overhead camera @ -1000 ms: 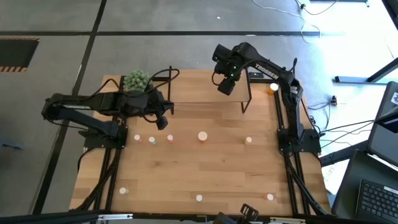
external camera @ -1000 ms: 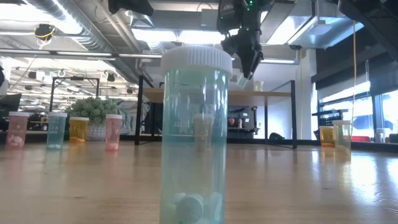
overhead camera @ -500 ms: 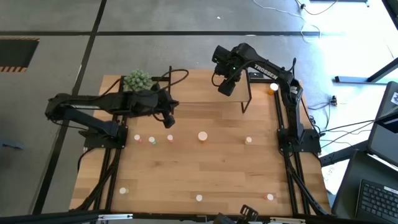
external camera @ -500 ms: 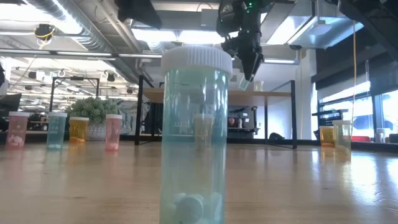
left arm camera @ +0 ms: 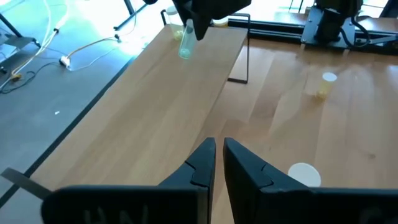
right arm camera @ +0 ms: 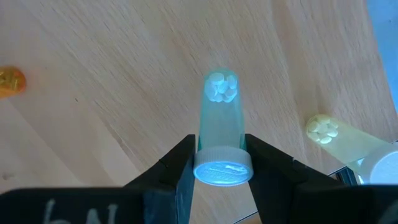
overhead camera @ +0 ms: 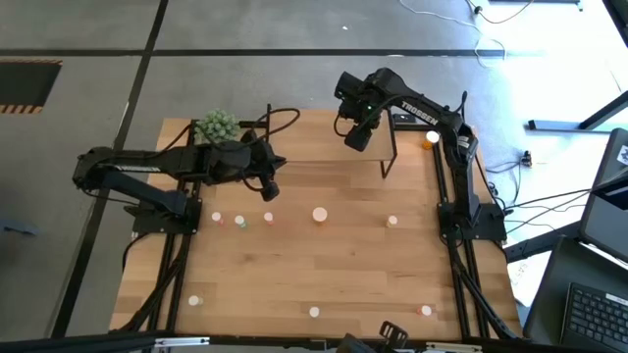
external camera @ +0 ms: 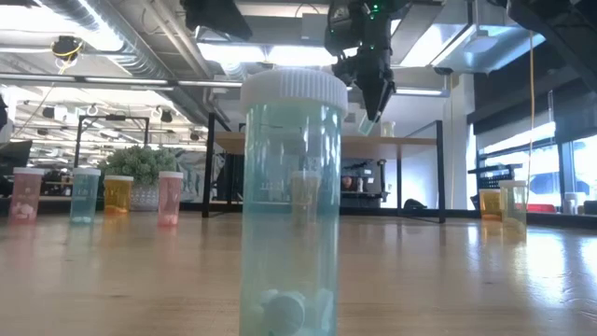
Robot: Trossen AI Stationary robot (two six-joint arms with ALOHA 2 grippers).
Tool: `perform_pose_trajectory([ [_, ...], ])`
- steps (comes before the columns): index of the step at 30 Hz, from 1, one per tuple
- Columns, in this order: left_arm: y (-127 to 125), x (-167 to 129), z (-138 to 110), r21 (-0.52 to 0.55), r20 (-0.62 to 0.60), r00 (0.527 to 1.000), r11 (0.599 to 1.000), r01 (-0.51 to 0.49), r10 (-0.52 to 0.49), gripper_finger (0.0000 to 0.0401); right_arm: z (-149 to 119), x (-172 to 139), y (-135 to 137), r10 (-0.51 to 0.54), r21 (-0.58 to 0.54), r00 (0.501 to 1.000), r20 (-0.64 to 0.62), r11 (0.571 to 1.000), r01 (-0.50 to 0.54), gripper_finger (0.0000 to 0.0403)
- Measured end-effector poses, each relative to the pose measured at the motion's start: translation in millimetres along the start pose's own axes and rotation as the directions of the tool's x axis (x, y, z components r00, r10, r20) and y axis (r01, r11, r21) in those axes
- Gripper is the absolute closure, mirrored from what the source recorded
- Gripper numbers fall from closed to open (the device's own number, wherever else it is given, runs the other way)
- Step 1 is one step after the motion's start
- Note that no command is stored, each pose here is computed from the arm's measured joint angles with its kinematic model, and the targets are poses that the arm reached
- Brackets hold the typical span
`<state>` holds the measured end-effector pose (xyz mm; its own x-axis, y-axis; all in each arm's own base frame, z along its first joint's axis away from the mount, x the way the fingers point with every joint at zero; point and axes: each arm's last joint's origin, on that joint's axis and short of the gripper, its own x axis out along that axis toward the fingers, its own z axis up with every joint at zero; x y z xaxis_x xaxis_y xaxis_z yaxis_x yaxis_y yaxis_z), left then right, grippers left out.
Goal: Pick and place medicine bottles onto shelf by color
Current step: Put the top right blue medicine bottle on the shelf
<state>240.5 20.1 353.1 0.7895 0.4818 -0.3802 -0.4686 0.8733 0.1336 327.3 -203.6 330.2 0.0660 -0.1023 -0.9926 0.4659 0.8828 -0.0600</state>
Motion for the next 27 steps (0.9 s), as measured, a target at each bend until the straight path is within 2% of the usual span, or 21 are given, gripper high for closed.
perform_pose_trajectory([
  [15,-0.1,0.0,0.0,-0.007,0.000,1.000,1.000,0.000,0.000,0.0374,0.0,0.0,-0.1,0.000,-0.007,1.000,0.000,1.000,0.000,0.0272],
  [23,-0.1,-0.1,0.1,-0.008,0.000,1.000,1.000,0.000,0.000,0.0374,0.0,0.0,-0.1,0.002,0.062,1.000,0.000,0.998,-0.001,0.0272],
  [27,-0.1,-0.1,0.1,-0.008,0.000,1.000,1.000,0.000,0.000,0.0374,0.0,-0.2,0.6,0.002,0.055,1.000,0.000,0.998,-0.002,0.0272],
])
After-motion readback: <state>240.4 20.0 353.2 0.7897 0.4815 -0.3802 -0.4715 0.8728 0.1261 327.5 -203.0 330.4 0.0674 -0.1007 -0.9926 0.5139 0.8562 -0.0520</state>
